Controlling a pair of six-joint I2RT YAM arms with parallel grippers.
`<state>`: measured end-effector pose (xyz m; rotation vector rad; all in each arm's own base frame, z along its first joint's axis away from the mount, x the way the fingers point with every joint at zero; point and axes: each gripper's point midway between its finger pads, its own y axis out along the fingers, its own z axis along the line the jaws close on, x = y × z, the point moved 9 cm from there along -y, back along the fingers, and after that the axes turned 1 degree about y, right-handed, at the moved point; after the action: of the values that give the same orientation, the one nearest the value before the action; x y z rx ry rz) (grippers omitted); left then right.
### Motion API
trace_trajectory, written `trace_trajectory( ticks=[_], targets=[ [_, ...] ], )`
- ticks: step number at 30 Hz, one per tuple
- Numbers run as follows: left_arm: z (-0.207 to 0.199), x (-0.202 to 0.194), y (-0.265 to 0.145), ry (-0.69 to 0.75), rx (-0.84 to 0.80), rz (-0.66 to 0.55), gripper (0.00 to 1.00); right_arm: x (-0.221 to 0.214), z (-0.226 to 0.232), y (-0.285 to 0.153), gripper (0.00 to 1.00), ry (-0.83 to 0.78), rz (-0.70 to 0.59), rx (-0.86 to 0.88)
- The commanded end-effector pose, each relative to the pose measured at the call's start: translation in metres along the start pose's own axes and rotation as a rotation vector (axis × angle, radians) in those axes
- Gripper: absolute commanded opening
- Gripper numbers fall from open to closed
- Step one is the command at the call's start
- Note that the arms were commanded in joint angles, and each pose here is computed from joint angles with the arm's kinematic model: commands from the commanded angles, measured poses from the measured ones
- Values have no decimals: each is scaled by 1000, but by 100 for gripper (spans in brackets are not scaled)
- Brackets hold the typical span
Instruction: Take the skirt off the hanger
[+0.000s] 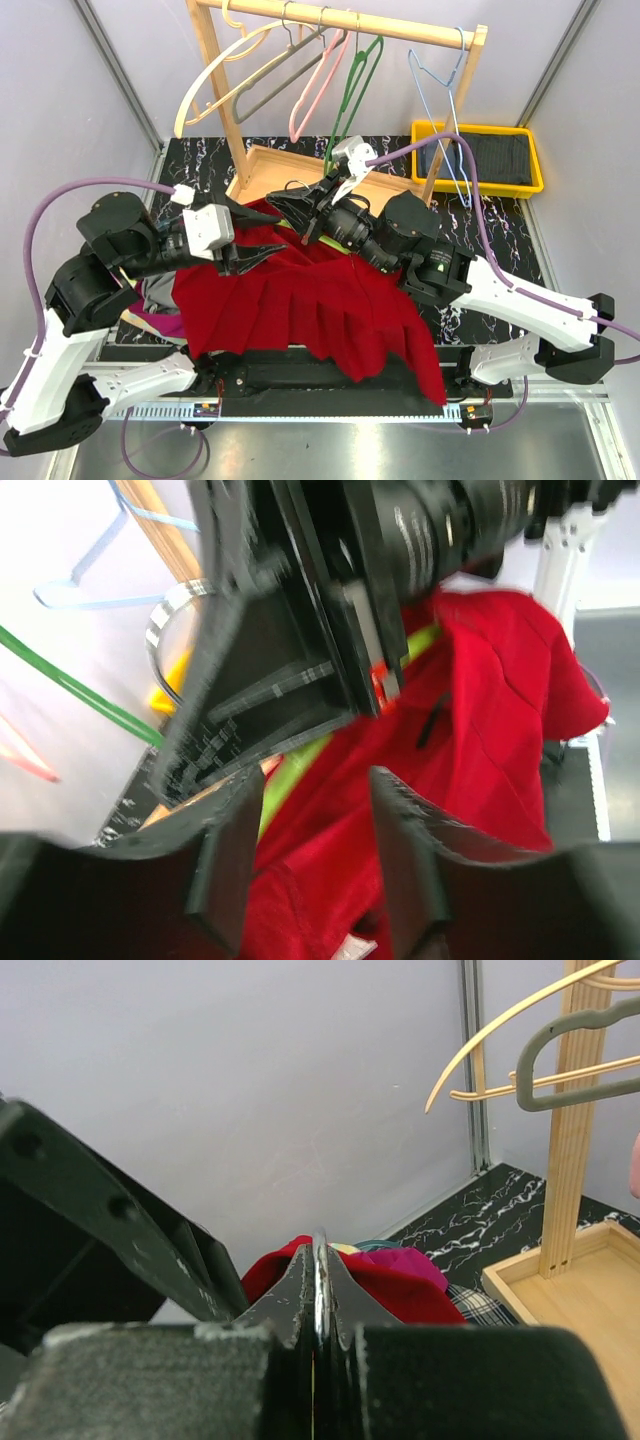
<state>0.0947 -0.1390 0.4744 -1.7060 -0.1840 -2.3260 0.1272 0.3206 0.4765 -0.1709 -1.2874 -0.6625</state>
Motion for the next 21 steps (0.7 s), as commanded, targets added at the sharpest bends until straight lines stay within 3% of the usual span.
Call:
trace_trajectory(
  ticks=[1, 3, 8, 12, 13, 15, 21],
  targets=[
    [-4, -10, 3, 17, -33, 25, 40, 58, 18, -5, 0, 69, -212, 89],
    [-3, -12, 4, 18, -33, 33, 35, 58, 18, -4, 0, 72, -211, 94],
    [-1, -10, 5, 31, -26, 33, 34, 59, 20, -7, 0, 83, -209, 108],
    [5, 17, -3, 41, 18, -30, 35, 55, 18, -8, 0, 84, -201, 98],
    [5, 22, -5, 35, 24, -43, 37, 54, 18, -8, 0, 84, -199, 97],
    [3, 32, -13, 38, 35, -75, 55, 54, 18, -6, 0, 84, -197, 97],
    [0, 16, -22, 84, 68, -25, 64, 57, 20, -5, 0, 86, -204, 107]
  ],
)
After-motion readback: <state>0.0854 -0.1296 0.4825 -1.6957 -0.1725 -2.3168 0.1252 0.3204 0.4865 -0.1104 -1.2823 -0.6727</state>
